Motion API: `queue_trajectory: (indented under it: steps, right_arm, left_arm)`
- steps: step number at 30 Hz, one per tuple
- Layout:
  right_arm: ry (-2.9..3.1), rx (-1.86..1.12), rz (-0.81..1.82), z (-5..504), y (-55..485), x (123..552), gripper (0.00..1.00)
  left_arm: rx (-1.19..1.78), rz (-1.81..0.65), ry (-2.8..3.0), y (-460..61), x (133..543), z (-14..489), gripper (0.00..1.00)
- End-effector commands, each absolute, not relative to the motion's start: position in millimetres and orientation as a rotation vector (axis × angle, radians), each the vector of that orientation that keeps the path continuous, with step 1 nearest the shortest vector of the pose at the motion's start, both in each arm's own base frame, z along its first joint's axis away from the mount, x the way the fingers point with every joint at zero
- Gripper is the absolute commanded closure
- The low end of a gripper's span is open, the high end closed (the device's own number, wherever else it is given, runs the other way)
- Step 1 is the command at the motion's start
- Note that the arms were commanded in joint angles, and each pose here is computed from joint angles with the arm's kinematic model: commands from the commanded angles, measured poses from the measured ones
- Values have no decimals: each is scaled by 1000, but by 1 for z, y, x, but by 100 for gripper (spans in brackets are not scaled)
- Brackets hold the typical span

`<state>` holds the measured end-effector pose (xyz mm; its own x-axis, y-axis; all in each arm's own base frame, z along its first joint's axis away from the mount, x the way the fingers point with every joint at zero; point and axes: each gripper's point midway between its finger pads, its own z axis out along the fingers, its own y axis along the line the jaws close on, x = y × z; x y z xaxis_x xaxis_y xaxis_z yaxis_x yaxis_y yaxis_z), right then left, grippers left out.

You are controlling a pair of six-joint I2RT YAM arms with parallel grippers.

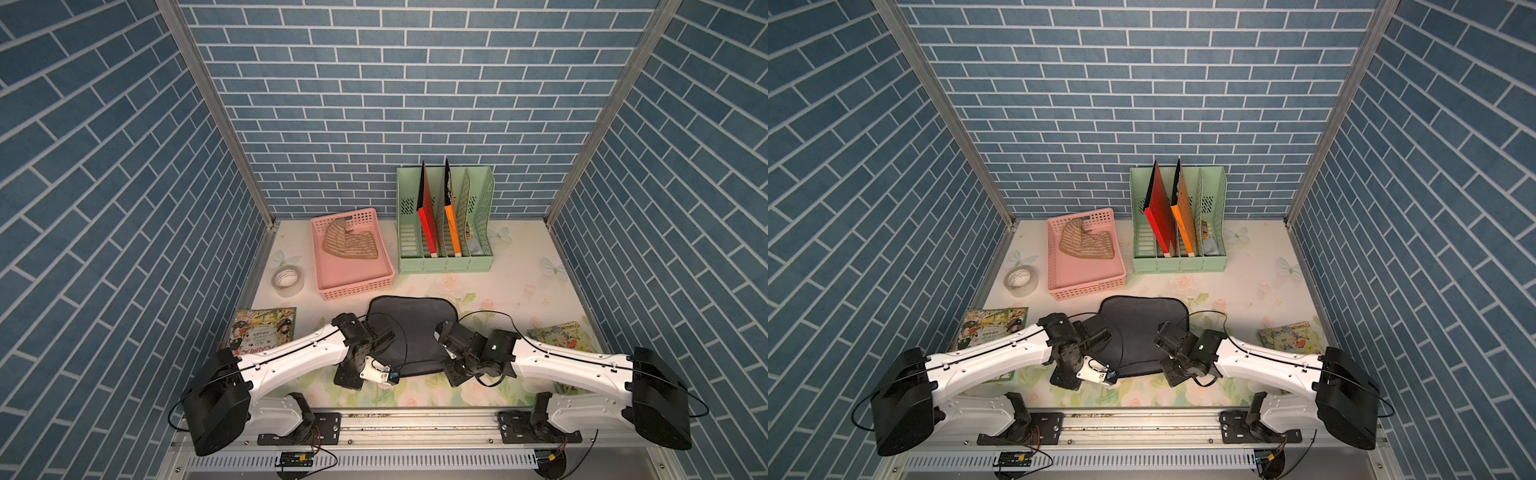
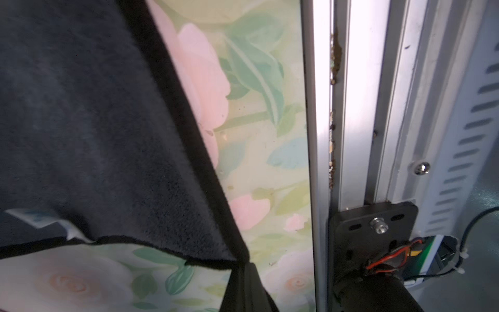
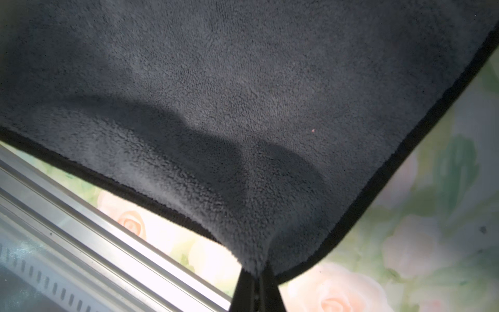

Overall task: Fold the square dishcloth
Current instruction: Fold the cleaning item at the center of the board.

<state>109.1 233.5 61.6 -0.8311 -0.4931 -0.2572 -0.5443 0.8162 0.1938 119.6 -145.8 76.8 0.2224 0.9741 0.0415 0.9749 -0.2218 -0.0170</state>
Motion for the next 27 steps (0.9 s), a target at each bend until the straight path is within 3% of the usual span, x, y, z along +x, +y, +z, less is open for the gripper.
queue_trajectory:
  steps: [1, 12, 23, 27]
  right_arm:
    - [2792, -836, 341, 77, 225, 116, 100]
    - [2780, -799, 323, 106, 225, 174, 100]
    - [2840, -744, 255, 81, 223, 242, 99]
    - [2848, -717, 243, 71, 225, 264, 69]
  left_arm:
    - [-2493, -105, -2016, -160, 157, 108, 100]
    - [-2469, -270, -2255, -174, 258, 121, 100]
    - [-2361, -519, -2442, -170, 331, 94, 100]
    - [-2337, -499, -2462, -173, 335, 78, 100]
